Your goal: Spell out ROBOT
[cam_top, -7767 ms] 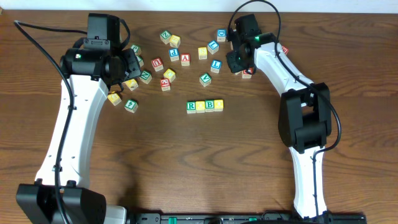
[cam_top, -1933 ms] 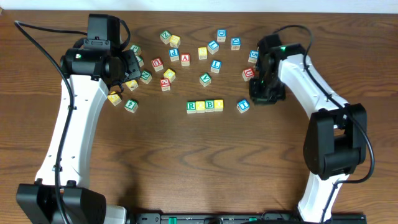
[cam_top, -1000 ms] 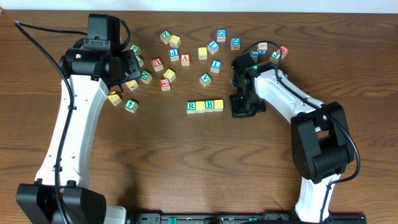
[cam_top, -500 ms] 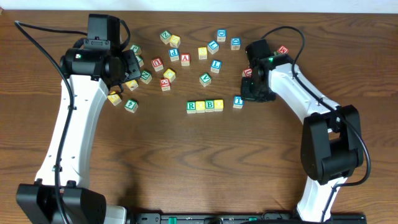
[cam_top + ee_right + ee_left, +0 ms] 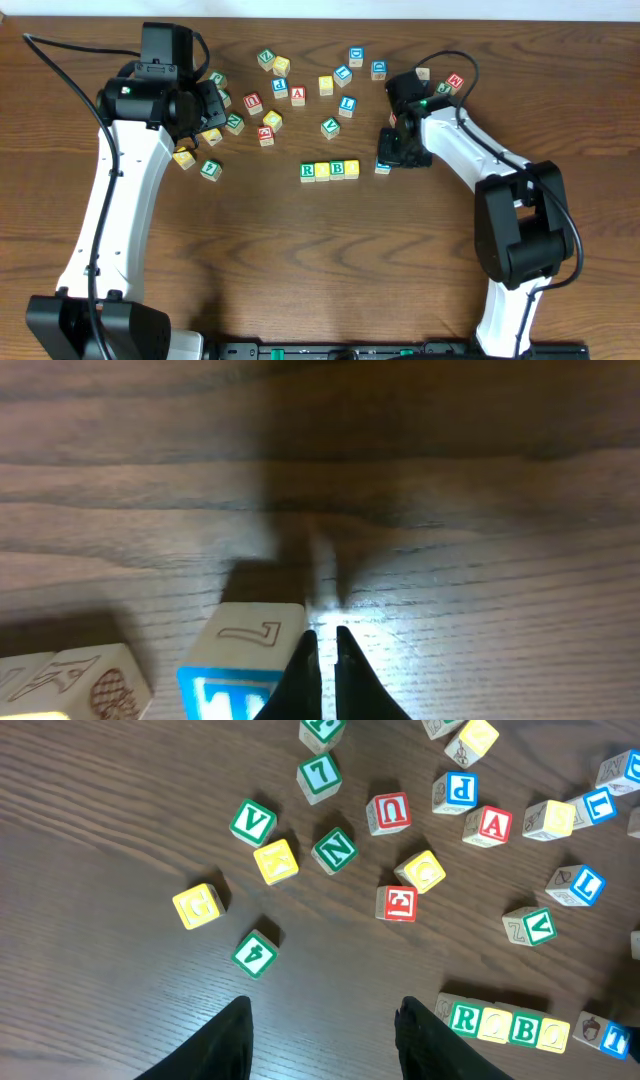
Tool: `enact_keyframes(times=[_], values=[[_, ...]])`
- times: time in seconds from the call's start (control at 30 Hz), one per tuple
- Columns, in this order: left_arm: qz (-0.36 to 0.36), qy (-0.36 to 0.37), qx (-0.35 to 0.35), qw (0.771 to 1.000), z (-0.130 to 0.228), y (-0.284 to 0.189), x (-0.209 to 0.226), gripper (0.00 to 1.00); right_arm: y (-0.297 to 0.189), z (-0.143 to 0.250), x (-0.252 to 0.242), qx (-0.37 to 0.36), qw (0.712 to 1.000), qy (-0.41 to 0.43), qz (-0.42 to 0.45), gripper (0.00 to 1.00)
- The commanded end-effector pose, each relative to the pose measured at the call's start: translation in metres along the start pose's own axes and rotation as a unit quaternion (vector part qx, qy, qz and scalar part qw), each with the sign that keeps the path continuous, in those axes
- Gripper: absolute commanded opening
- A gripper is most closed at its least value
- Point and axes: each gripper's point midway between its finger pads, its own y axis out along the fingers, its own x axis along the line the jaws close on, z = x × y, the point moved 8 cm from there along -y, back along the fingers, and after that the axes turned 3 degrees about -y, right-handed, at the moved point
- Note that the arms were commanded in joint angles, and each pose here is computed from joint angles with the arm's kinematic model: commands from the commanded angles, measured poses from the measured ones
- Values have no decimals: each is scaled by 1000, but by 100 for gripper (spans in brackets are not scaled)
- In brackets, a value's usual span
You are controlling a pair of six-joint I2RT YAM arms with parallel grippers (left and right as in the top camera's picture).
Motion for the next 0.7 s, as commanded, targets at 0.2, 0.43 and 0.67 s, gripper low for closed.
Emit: enact_keyframes(times=[0.2,0.43,0.67], values=[[-6,5,9,1000,3,6,2,46,7,10,16,13,1000,-13,-11,2],[-6,5,9,1000,3,6,2,46,7,9,20,6,1000,-17,-14,4],[-6,5,9,1000,3,6,2,46,7,6,21,-2,999,-49,-18,5]])
